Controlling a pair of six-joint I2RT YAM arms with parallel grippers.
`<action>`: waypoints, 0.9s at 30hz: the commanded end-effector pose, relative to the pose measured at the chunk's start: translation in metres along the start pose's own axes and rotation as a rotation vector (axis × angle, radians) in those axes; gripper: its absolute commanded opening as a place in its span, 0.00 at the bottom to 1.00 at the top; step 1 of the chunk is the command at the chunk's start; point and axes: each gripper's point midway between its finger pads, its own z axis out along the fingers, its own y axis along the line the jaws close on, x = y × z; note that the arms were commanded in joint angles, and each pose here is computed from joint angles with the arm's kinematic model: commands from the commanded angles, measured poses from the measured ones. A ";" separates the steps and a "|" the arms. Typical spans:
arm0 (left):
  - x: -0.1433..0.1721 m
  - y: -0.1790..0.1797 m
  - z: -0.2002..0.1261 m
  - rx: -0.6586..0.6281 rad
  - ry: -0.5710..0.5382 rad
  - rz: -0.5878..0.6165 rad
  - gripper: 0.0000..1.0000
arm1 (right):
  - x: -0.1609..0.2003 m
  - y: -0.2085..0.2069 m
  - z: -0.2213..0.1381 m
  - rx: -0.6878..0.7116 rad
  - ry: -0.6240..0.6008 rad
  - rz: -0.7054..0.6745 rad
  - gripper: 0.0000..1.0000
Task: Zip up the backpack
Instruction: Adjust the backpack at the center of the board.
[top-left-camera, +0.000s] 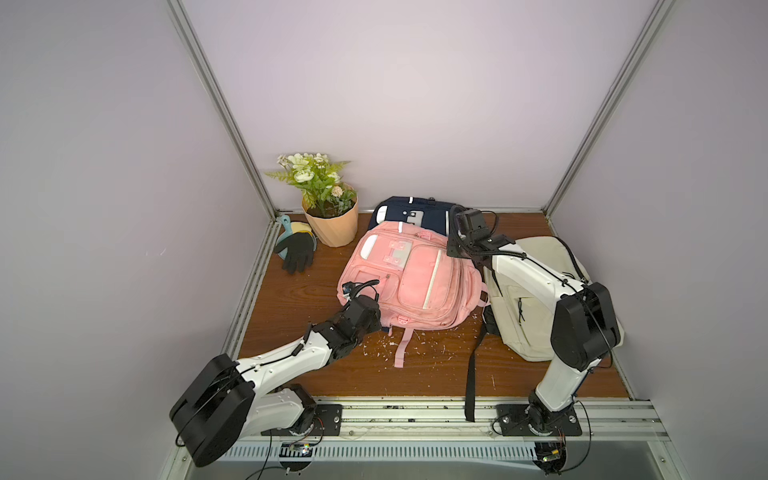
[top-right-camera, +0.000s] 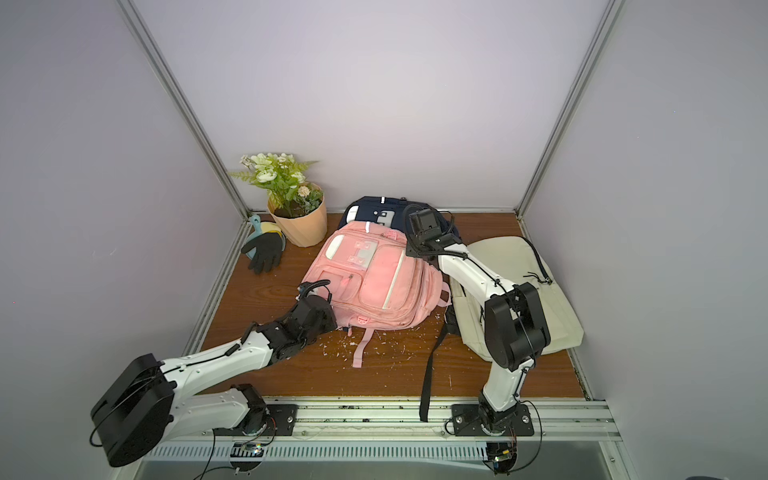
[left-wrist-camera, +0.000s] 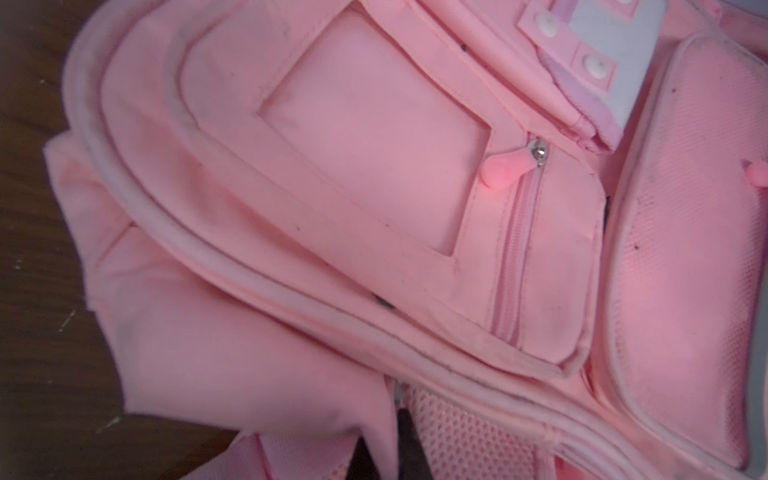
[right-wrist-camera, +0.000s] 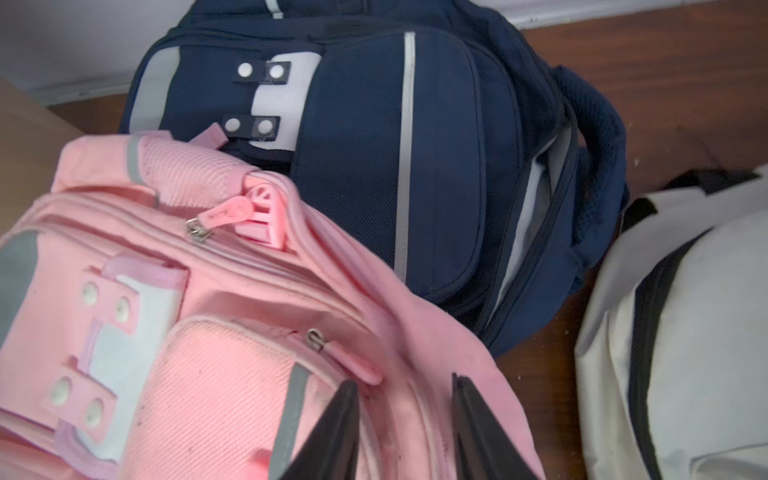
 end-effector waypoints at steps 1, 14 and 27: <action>-0.019 -0.046 -0.004 0.142 -0.038 -0.061 0.00 | -0.015 0.020 -0.054 -0.126 -0.088 0.038 0.49; -0.019 -0.069 0.002 0.220 -0.006 -0.128 0.00 | 0.153 0.113 -0.170 -0.537 0.020 -0.016 0.52; -0.017 -0.075 -0.002 0.250 0.012 -0.153 0.00 | 0.215 0.166 -0.166 -0.622 0.035 -0.029 0.50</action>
